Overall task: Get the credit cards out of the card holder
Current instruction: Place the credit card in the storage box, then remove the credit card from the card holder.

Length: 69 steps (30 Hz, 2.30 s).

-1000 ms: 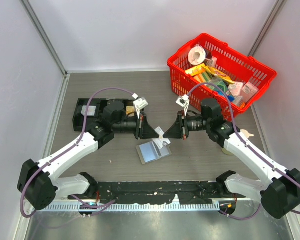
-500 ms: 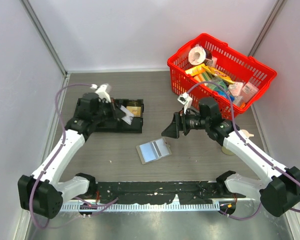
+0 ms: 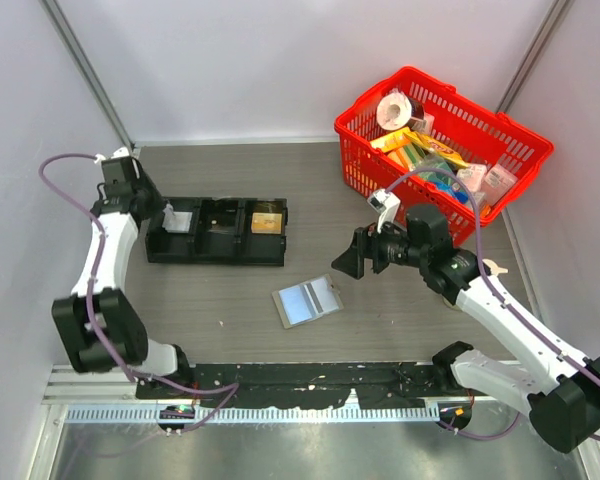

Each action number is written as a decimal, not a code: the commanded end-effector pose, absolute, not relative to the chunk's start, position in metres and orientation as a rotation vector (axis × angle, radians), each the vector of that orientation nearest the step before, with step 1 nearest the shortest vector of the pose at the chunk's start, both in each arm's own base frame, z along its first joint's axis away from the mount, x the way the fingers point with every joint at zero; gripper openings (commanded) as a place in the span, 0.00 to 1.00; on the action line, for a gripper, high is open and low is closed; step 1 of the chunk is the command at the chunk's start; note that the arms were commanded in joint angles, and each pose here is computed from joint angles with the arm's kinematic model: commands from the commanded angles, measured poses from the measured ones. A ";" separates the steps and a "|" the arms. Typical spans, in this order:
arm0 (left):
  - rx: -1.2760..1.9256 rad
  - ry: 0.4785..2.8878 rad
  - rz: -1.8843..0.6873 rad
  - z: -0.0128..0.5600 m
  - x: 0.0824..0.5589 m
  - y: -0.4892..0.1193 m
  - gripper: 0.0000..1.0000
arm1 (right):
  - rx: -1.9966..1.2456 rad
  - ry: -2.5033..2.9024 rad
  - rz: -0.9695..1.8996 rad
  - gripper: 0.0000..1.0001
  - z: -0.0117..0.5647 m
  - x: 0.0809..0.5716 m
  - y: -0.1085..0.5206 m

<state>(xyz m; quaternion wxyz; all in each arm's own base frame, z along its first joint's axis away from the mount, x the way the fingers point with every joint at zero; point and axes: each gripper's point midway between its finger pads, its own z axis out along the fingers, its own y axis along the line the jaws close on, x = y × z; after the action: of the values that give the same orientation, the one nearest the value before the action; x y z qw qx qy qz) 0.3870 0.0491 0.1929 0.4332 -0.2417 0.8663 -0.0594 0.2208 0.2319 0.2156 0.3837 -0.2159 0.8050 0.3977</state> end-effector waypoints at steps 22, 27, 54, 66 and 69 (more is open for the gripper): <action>-0.562 2.279 -0.208 0.117 0.459 0.054 0.37 | -0.589 2.012 0.951 0.83 0.219 0.222 0.230; -0.559 2.257 -0.062 0.149 0.445 0.073 0.57 | -0.562 2.058 0.911 0.83 0.210 0.226 0.226; -0.137 2.337 -0.564 0.171 0.273 -0.220 0.62 | -0.694 2.281 0.740 0.67 0.140 0.213 0.281; -0.001 2.485 -0.642 0.095 0.223 -0.297 0.47 | -0.725 2.450 0.579 0.65 0.075 0.206 0.281; -0.003 2.517 -0.605 0.078 0.220 -0.292 0.42 | -0.719 2.484 0.527 0.63 0.061 0.208 0.276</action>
<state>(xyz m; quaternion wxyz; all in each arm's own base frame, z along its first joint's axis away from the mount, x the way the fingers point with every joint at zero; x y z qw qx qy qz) 0.2144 -0.2868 0.0847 0.2644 0.0173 0.9397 -0.2162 0.1952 0.2743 0.0646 0.2288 -0.2747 0.9101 0.2096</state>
